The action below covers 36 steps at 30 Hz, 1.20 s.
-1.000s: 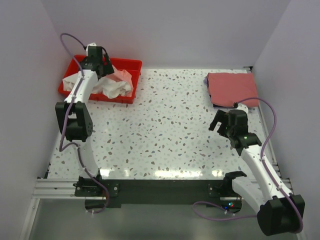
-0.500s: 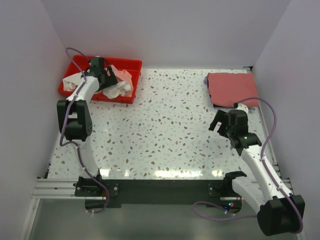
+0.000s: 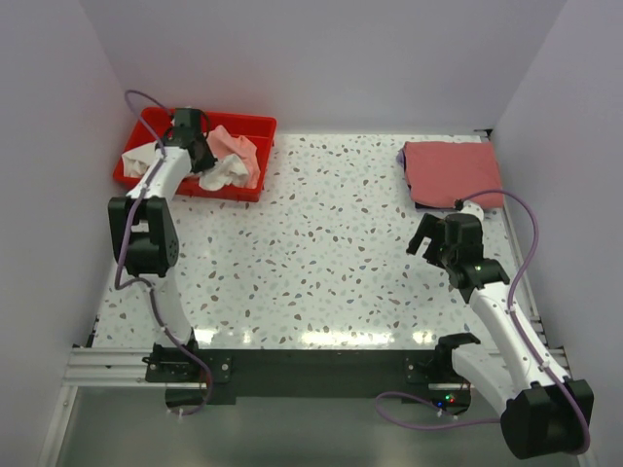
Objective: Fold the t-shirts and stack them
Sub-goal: Grab the tshirt from the pile, then move the tshirt to the center of the board
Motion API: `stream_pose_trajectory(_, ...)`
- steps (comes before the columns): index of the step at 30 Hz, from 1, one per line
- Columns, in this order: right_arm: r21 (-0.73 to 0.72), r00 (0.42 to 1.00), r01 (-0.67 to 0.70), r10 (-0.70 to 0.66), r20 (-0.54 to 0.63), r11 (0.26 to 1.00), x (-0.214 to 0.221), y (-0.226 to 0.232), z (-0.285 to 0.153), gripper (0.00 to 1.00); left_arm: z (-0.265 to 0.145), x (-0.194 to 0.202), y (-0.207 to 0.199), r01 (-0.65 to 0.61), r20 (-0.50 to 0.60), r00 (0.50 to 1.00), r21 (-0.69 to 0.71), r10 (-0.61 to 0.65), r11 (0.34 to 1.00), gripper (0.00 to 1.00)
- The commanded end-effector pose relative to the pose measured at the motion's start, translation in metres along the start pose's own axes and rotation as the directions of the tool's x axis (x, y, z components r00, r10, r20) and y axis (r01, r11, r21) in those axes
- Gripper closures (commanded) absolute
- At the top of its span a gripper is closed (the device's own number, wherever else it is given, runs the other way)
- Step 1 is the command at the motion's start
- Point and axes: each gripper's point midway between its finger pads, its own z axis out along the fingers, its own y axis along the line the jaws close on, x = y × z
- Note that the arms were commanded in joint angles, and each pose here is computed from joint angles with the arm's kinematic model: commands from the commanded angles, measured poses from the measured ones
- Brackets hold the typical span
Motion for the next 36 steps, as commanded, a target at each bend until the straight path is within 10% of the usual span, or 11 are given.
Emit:
stream_pose_trajectory(1,-0.006,1.000,-0.003,0.004,0.031,1.000,-0.010,0.002,-0.004,0.01,-0.081,-0.089,-0.018,0.036,0.244,0.968,0.078,-0.055,0.996,1.00)
stream_pose_trajectory(11,-0.013,0.999,-0.004,0.004,0.036,1.000,-0.010,0.003,-0.006,0.01,-0.218,-0.165,-0.044,-0.034,0.497,0.861,0.274,-0.112,0.961,1.00)
stream_pose_trajectory(19,-0.022,0.999,0.000,0.000,0.038,1.000,-0.010,0.005,-0.006,0.01,-0.337,-0.129,-0.122,-0.298,0.591,0.802,0.515,-0.082,0.803,1.00)
stream_pose_trajectory(25,-0.021,0.999,-0.003,0.004,0.054,1.000,-0.013,0.004,-0.008,0.01,-0.427,-0.070,-0.197,-0.505,0.643,0.762,0.663,-0.076,0.552,1.00)
stream_pose_trajectory(33,-0.009,0.998,-0.007,0.007,0.062,1.000,-0.013,0.001,-0.009,0.01,-0.531,0.022,-0.257,-0.638,0.639,0.769,0.769,-0.018,0.041,1.00)
stream_pose_trajectory(36,-0.004,0.997,-0.012,0.012,0.072,1.000,-0.015,0.000,-0.009,0.01,-0.544,0.036,-0.257,-0.627,0.626,0.779,0.779,-0.026,-0.033,1.00)
